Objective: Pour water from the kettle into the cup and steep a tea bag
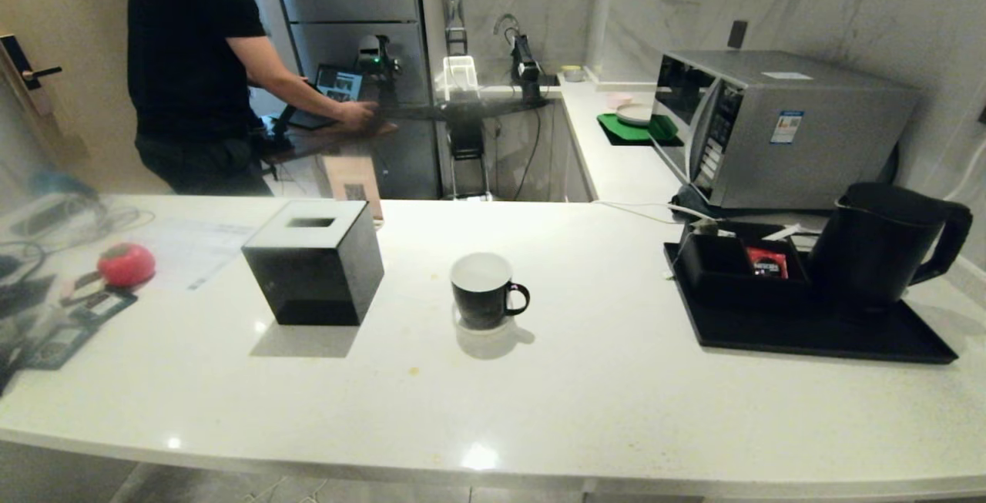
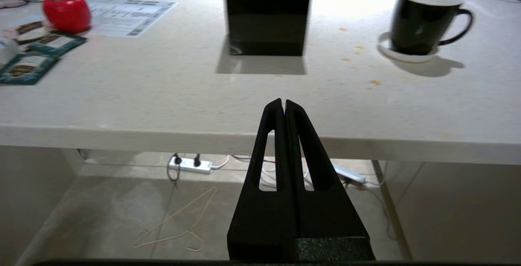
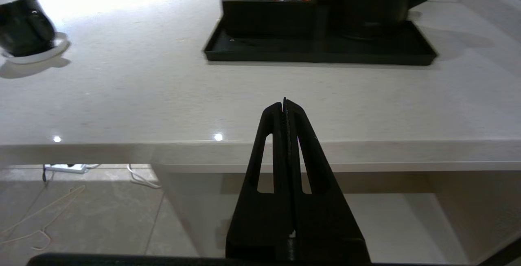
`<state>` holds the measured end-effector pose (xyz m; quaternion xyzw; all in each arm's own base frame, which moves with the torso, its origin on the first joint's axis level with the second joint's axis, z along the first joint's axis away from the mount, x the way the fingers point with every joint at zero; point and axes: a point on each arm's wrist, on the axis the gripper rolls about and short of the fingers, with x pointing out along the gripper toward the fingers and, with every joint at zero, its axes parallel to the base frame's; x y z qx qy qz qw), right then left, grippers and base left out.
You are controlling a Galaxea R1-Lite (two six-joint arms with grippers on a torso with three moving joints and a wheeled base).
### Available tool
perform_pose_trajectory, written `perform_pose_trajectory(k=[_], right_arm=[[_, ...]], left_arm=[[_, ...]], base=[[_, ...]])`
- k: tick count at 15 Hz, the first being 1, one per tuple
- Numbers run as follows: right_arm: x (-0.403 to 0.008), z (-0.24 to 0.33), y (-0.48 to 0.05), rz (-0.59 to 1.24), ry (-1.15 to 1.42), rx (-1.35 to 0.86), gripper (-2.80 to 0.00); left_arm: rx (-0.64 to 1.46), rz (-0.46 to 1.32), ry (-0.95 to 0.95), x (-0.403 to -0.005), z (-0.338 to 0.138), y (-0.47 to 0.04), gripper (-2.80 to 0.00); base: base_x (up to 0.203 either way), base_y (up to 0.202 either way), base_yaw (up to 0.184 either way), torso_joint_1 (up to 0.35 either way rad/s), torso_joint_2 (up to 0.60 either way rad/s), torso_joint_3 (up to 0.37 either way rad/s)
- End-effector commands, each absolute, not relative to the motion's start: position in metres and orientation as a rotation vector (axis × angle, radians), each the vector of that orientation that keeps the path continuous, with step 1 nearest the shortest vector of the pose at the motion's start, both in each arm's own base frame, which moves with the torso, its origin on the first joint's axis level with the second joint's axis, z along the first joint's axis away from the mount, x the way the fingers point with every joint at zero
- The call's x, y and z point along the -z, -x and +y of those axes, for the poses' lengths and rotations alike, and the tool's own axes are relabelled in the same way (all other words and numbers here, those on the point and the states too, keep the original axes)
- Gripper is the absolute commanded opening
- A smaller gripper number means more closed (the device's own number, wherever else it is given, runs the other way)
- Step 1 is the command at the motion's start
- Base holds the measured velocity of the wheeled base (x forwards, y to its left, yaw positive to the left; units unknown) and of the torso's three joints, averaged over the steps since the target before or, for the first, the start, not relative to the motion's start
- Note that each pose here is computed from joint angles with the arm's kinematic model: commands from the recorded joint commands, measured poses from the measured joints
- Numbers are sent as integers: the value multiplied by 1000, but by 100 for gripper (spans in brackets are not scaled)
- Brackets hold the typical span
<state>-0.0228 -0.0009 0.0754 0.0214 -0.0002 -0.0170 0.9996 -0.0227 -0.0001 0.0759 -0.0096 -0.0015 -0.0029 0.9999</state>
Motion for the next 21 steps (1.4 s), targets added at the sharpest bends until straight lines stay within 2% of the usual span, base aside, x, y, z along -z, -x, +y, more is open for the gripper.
perform_pose_trajectory(k=[1,9,21], right_arm=[[-75,-1,23,-1,-43,34,-280],[-76,-1,23,1,-43,34,-280],[-75,-1,23,-1,-43,32,-280]], left_arm=[[6,-3,20,-76,0,23,-280],[6,-3,23,-76,0,23,-280],[6,-3,23,-76,0,23,-280]], base=[[0,-196,-1,0,7,2],[0,-171,1,2,3,4],[0,0,0,0,0,0]])
